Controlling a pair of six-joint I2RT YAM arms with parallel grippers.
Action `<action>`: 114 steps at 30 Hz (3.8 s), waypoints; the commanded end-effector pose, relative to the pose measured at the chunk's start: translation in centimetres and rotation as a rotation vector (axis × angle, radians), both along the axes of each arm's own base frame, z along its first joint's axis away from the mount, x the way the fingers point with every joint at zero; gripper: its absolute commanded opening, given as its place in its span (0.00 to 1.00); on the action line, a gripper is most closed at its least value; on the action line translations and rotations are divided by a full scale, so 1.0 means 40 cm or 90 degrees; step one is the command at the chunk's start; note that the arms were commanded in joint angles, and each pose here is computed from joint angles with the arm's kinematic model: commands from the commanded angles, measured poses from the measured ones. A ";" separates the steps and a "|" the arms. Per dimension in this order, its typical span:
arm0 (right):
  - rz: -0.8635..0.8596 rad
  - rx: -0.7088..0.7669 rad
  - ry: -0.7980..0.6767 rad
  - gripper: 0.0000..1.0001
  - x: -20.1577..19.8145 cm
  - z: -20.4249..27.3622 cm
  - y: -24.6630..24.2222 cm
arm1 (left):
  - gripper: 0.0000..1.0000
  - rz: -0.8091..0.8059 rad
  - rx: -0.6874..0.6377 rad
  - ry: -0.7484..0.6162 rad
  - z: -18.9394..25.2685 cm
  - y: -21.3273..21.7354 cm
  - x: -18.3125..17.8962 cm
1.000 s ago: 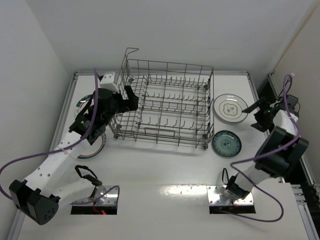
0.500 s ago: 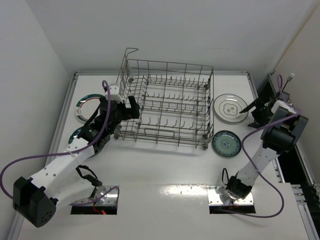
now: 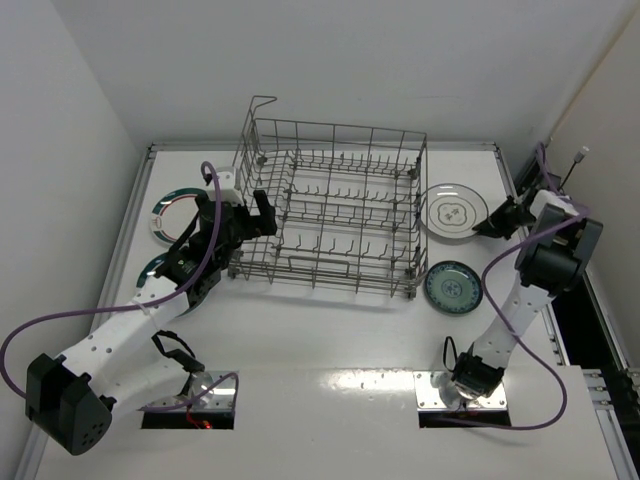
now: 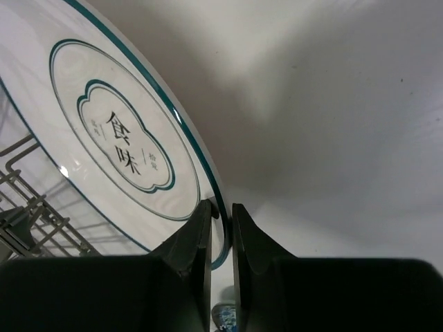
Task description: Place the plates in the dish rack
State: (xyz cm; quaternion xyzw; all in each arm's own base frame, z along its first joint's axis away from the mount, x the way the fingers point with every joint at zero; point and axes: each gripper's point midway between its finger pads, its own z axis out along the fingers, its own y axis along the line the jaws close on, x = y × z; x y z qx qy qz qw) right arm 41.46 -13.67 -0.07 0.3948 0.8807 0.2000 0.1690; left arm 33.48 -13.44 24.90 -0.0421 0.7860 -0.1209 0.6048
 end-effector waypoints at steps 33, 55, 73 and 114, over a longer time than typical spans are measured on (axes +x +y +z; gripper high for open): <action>0.116 -0.528 -0.250 0.00 -0.223 0.717 0.401 | 0.99 0.005 0.007 0.032 -0.054 -0.006 -0.003; 0.248 -0.607 -0.145 0.28 -0.129 0.596 0.599 | 0.99 0.005 0.007 0.032 -0.054 -0.006 -0.003; 0.002 -0.298 -0.093 0.85 -0.434 0.337 0.154 | 0.99 0.005 0.004 0.027 -0.047 -0.005 -0.006; -0.135 -0.318 -0.265 0.00 -0.418 0.667 0.051 | 0.99 0.026 0.014 0.039 -0.062 0.006 -0.007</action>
